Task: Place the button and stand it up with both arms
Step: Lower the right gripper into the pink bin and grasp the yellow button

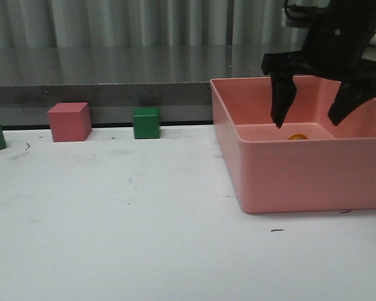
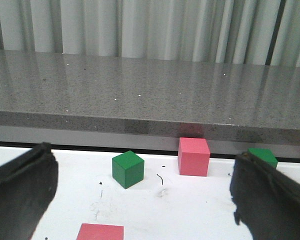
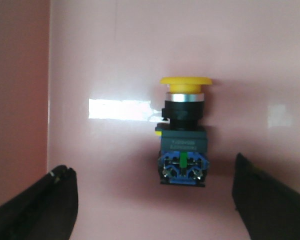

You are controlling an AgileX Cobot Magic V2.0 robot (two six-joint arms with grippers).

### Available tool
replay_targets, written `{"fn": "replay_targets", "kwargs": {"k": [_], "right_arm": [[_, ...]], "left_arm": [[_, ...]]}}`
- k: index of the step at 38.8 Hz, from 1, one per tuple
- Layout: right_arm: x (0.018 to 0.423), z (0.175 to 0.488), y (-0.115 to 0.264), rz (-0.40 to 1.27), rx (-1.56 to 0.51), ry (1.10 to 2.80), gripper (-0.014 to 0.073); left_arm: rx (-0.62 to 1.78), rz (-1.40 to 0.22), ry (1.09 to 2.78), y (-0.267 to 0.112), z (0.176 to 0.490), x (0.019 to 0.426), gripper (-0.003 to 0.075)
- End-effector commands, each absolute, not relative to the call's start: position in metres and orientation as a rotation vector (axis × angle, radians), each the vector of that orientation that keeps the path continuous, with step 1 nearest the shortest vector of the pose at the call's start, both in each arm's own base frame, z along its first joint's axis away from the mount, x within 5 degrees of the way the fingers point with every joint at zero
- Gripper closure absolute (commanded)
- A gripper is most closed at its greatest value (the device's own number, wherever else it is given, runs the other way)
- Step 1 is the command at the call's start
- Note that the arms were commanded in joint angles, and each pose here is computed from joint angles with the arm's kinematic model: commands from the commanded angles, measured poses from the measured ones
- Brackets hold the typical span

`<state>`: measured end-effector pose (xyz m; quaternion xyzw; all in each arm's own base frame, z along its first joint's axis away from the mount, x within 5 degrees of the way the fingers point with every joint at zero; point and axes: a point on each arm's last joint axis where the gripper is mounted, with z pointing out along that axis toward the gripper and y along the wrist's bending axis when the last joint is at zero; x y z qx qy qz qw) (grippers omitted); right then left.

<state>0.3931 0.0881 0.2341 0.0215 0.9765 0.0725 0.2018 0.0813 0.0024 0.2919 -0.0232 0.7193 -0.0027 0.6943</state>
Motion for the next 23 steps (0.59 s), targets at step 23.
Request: {"fn": "replay_targets", "kwargs": {"k": [23], "right_arm": [[0.425,0.210,0.083,0.207,0.157,2.684,-0.0019]], "left_arm": [[-0.053,-0.016,1.496,0.002,0.311,0.082,0.0049]]}}
